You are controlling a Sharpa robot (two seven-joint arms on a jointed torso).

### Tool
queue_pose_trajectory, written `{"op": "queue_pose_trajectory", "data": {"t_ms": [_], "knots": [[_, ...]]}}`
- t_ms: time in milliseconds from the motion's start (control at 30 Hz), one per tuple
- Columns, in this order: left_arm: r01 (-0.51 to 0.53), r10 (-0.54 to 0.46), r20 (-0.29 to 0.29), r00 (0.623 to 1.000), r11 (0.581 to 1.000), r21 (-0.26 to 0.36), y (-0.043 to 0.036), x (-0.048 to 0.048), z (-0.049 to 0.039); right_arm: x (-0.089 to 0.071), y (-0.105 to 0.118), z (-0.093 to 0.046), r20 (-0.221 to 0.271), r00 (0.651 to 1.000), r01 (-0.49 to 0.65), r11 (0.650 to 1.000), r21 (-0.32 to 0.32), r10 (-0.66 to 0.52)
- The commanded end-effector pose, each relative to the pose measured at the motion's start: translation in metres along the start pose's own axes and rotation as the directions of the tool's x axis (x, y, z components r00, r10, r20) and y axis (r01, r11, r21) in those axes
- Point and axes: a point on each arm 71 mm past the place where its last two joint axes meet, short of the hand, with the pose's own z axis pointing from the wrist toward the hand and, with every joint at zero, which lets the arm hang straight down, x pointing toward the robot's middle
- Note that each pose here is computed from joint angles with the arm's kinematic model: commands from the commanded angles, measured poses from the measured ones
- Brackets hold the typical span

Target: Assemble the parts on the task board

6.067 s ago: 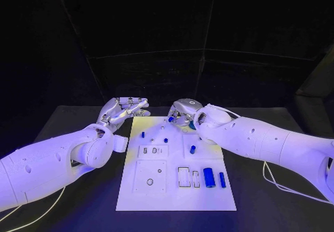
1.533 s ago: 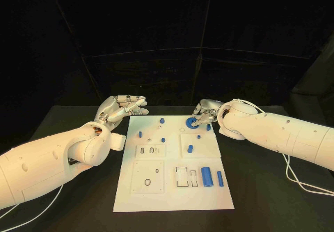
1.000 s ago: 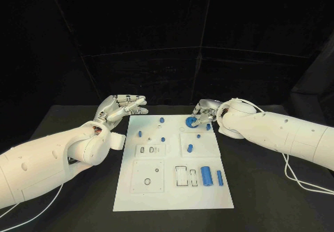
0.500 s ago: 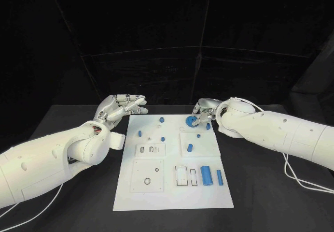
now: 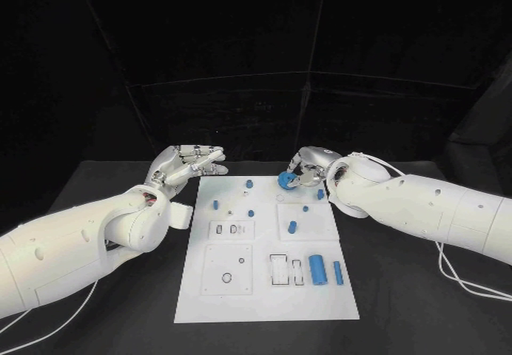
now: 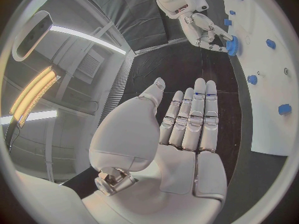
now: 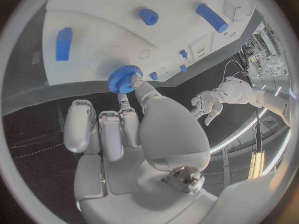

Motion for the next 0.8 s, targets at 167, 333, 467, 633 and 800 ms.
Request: {"op": "queue_pose_trajectory", "data": {"t_ms": [167, 333, 467, 633, 800], "knots": [[0.001, -0.001, -0.01, 1.0, 1.0, 0.01, -0.0013, 0.0008, 0.0008, -0.001, 0.035, 0.001, 0.069, 0.997, 0.038, 0.994, -0.099, -0.031], [0.002, -0.002, -0.011, 1.0, 1.0, 0.013, -0.0015, 0.0018, 0.0012, 0.003, 0.054, 0.007, 0.068, 0.996, 0.073, 0.988, -0.137, -0.064], [0.001, -0.001, -0.01, 1.0, 1.0, 0.014, -0.0014, 0.0016, 0.0014, 0.008, 0.07, 0.013, 0.062, 0.995, 0.088, 0.983, -0.162, -0.079], [0.002, -0.002, -0.012, 1.0, 1.0, 0.014, -0.0011, 0.0026, 0.002, 0.014, 0.085, 0.018, 0.046, 0.995, 0.099, 0.978, -0.185, -0.092], [0.003, -0.003, -0.013, 1.0, 1.0, 0.014, -0.001, 0.0031, 0.0024, 0.021, 0.092, 0.024, 0.022, 0.994, 0.11, 0.976, -0.188, -0.108]]}}
